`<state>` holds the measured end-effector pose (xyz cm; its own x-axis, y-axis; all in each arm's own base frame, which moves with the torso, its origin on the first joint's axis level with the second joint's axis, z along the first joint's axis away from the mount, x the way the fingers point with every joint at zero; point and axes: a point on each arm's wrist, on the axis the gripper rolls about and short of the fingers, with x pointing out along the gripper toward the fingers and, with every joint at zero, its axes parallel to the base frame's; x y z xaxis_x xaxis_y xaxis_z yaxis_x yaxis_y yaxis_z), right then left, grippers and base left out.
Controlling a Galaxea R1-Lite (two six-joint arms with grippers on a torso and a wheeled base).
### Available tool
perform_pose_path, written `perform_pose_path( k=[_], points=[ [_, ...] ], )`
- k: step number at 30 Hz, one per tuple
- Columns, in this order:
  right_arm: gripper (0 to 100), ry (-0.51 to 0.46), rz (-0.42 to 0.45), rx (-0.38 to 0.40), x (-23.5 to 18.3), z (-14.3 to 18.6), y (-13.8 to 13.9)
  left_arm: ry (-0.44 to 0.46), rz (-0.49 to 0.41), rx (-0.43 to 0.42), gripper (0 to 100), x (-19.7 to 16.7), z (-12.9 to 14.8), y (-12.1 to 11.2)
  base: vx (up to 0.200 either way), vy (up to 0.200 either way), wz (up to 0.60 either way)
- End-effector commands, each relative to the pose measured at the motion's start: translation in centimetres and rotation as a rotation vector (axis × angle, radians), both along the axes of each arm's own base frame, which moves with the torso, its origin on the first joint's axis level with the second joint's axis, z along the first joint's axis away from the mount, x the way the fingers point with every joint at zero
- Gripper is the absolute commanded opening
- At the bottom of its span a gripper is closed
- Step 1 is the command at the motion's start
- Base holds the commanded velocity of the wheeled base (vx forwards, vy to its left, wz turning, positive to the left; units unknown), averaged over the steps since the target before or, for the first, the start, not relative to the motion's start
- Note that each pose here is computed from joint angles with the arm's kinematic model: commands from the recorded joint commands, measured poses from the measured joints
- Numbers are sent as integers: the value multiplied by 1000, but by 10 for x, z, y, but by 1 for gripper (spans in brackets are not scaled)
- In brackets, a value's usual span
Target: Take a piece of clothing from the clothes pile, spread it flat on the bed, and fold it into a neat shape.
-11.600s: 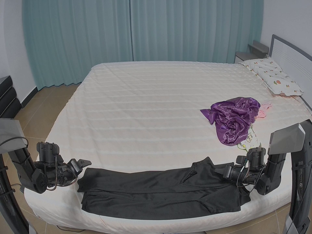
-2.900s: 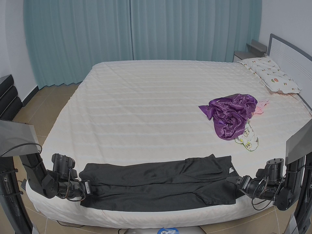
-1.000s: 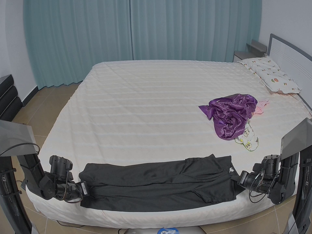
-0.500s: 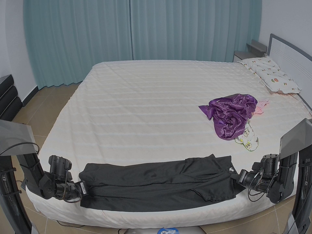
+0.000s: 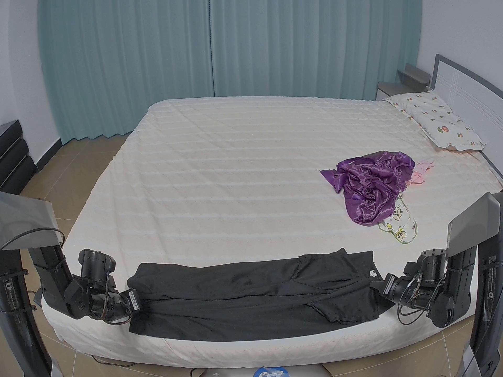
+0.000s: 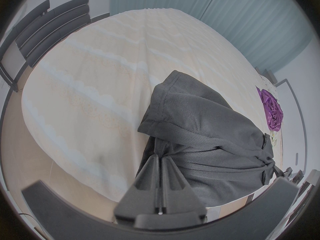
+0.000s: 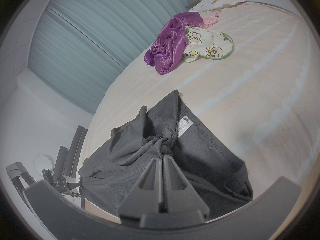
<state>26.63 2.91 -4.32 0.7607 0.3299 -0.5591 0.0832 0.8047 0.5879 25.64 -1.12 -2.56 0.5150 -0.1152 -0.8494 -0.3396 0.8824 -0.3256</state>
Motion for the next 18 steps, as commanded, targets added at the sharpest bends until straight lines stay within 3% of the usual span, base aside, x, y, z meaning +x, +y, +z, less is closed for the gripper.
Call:
perform_pose_path(
  k=[1,7,15,18],
  points=[
    [100,-1,9,1,0,-3,2,1,-2,-1,100,0,0,0,0,0,0],
    [100,-21,-21,11,1,4,-3,-24,14,0,100,0,6,4,0,0,0],
    [100,-74,-125,129,1,33,-11,-123,90,-12,100,8,36,24,0,0,0],
    [100,-60,-140,158,0,33,-9,-108,139,-57,100,16,39,23,0,0,0]
  ],
)
